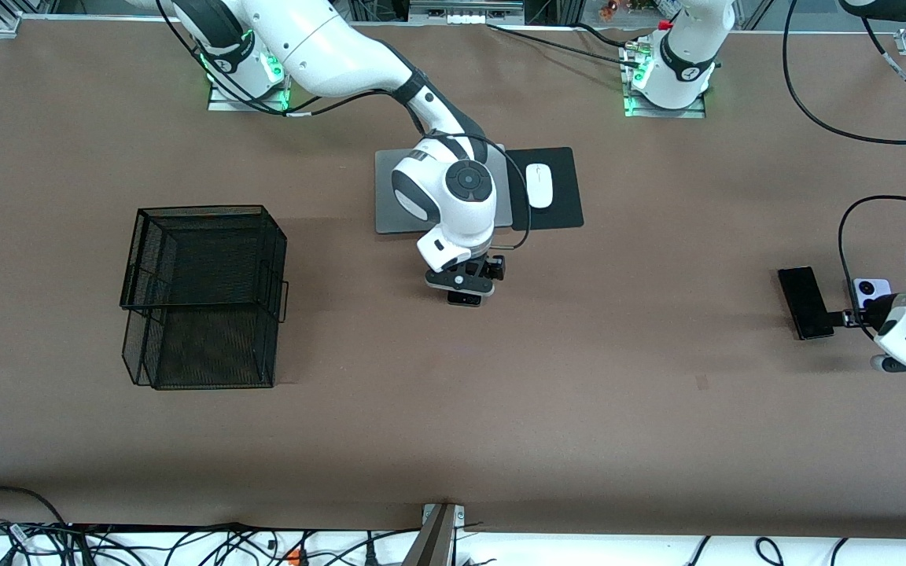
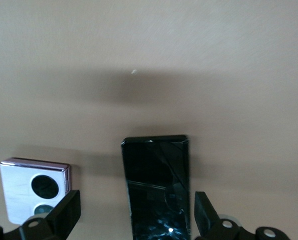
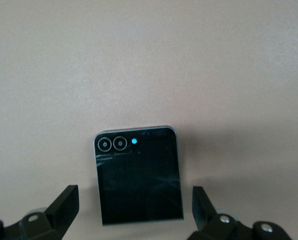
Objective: Place phones with both arms
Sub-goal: 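Grasp the flip with the right gripper while the left gripper grasps the smartphone, then lift the flip with the right gripper while the left gripper lifts the smartphone, then lower the flip into the mesh organizer and open the right gripper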
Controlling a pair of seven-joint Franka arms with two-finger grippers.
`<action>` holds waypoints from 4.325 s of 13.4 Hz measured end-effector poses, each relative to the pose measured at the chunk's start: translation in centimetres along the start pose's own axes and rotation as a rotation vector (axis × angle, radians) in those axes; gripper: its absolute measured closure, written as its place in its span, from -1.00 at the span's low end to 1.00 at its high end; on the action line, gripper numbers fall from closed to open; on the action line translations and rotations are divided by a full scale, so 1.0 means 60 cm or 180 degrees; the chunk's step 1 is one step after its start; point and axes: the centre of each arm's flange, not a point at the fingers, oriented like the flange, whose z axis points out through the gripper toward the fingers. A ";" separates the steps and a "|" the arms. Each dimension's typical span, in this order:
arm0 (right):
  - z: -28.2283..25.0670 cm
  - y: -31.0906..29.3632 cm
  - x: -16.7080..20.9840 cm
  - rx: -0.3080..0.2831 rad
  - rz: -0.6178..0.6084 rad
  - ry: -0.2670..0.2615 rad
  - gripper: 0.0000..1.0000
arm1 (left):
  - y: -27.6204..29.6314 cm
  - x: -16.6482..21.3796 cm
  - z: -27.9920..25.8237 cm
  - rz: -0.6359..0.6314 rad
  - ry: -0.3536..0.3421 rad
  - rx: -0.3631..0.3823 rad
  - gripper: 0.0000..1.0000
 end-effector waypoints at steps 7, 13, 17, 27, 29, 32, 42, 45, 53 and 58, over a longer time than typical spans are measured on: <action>0.037 0.004 -0.004 -0.0007 0.0006 0.0001 -1.00 | -0.002 -0.028 0.054 -0.0388 -0.0127 -0.0251 -1.00; 0.049 0.005 -0.011 -0.0045 -0.0062 0.0012 -1.00 | 0.021 -0.042 0.105 -0.0475 -0.0010 -0.0281 -1.00; 0.056 -0.001 -0.023 -0.0055 -0.0105 0.0003 -1.00 | 0.024 -0.051 0.121 -0.0435 0.0088 -0.0283 -1.00; 0.039 -0.003 -0.016 -0.0131 -0.0190 -0.0016 -0.59 | 0.023 -0.049 0.105 -0.0205 0.0163 -0.0261 -0.60; -0.003 -0.008 -0.003 -0.0180 -0.0184 -0.0013 -0.59 | 0.029 -0.046 0.082 -0.0180 0.0220 -0.0249 -0.60; -0.106 -0.013 0.021 -0.0234 -0.0143 0.0012 -0.59 | 0.054 -0.042 0.015 -0.0087 0.0193 -0.0240 -0.60; -0.401 0.291 0.251 -0.0409 -0.0695 -0.0477 -0.59 | 0.490 -0.047 -0.263 0.0769 -0.0260 -0.0028 -0.60; -0.410 0.476 0.295 -0.0417 -0.0925 -0.0551 -0.59 | 0.658 -0.087 -0.260 0.0993 -0.0233 0.0088 -0.60; -0.285 0.867 0.274 -0.0203 -0.1090 -0.0589 -0.59 | 0.981 -0.136 -0.134 0.0409 0.0266 -0.0473 -0.60; -0.186 0.889 0.268 -0.0190 -0.0885 -0.0751 -0.59 | 1.054 -0.153 -0.044 0.0073 0.0248 -0.0629 -0.60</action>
